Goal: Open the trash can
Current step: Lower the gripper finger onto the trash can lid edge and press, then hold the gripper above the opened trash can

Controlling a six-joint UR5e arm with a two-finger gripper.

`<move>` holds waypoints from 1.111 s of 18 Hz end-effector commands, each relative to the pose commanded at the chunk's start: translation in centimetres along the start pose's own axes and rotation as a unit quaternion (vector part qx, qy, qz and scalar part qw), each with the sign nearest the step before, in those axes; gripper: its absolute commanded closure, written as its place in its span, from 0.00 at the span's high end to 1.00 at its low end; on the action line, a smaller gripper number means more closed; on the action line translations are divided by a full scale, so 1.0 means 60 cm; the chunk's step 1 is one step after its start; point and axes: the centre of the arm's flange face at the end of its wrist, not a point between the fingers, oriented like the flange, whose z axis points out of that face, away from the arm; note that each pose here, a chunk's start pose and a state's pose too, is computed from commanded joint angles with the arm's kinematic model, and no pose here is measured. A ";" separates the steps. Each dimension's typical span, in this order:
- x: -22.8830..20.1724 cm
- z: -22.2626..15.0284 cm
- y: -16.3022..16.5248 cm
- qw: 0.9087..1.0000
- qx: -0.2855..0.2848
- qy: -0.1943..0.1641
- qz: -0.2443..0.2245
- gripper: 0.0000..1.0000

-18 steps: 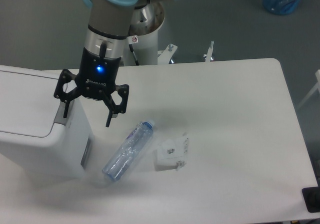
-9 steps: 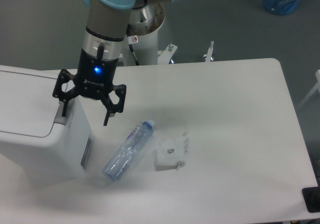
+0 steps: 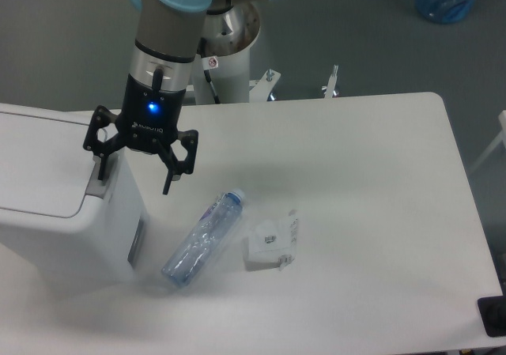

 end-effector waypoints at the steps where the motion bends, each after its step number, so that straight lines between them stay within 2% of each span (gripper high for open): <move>1: -0.001 0.000 0.000 1.000 -0.001 -0.004 -0.001 1.00; 8: -0.005 0.009 0.004 1.000 -0.006 -0.004 -0.003 1.00; 16: 0.002 -0.015 0.000 1.000 0.007 -0.007 0.005 1.00; 18: -0.001 -0.021 -0.010 1.000 0.013 -0.016 0.009 1.00; 20: -0.021 -0.026 -0.017 0.999 0.011 -0.052 0.007 1.00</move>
